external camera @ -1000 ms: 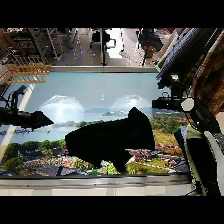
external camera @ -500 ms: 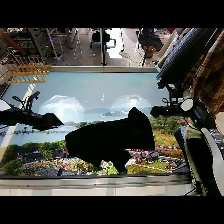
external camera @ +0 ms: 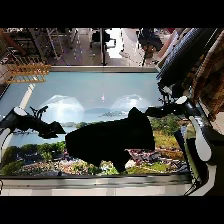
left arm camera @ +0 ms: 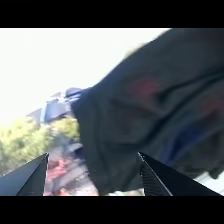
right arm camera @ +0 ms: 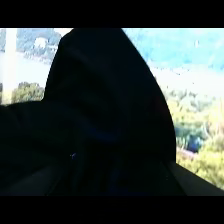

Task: Fold the clothes and pants, and hang the long-sleeved shirts on hangers.

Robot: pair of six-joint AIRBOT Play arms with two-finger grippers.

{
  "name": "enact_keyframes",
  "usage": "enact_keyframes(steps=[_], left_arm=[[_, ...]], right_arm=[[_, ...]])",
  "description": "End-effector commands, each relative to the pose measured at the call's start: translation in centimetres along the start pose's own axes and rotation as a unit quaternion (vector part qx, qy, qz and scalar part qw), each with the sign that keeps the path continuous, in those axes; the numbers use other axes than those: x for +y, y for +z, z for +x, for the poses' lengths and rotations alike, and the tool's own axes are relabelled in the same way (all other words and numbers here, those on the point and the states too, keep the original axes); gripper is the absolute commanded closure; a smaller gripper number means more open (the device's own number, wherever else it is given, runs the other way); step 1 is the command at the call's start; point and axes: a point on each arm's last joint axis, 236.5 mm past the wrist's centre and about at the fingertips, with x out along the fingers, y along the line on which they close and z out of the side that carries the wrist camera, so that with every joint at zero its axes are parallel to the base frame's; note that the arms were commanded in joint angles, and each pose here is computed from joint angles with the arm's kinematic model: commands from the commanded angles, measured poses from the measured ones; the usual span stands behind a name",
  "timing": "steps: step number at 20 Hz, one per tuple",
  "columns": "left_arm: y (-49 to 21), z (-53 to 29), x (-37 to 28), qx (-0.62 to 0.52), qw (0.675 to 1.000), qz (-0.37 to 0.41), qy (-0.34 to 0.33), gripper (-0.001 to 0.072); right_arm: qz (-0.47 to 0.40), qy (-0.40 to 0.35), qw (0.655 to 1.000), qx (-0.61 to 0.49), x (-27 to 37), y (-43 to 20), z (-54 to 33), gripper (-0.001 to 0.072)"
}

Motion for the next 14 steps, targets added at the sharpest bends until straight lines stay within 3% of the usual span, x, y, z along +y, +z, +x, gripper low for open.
enact_keyframes(steps=[1, 4, 5, 6, 7, 8, 9, 14], left_arm=[[0.1, 2.4, 1.5, 0.018, 1.000, -0.005, 0.016, 0.0097], [1.2, 3.8, 0.5, 0.000, 0.999, 0.018, 0.029, 0.0101], [1.6, 4.4, -0.1, -0.006, 0.999, 0.027, 0.033, 0.0109], [2.1, 4.9, -0.4, -0.015, 0.999, 0.026, 0.040, 0.0151], [2.5, 5.3, -0.7, -0.024, 0.998, 0.026, 0.044, 0.0297], [2.6, 5.6, -1.0, -0.025, 0.998, 0.030, 0.045, 0.0567], [2.4, 5.5, -1.5, -0.021, 0.999, 0.031, 0.039, 0.0704], [3.2, -4.5, -9.1, -0.101, 0.986, 0.126, -0.034, 0.0707]], right_arm=[[-0.010, -0.017, 0.999, 0.028, -0.9, 0.5, 2.5, 0.0130], [0.002, -0.020, 0.999, 0.049, -0.5, -0.2, 4.4, 0.0156], [0.004, -0.019, 0.998, 0.055, -0.2, -0.5, 4.9, 0.0241], [0.010, -0.017, 0.998, 0.058, 0.0, -0.6, 5.2, 0.0270], [0.011, -0.015, 0.998, 0.061, 0.3, -0.7, 5.3, 0.0422], [0.011, -0.009, 0.998, 0.066, 0.7, -0.8, 5.0, 0.0660], [0.006, -0.005, 0.998, 0.068, 1.3, -0.7, 4.3, 0.0687], [-0.097, -0.005, 0.995, 0.026, 7.8, 2.2, -6.5, 0.0688]])
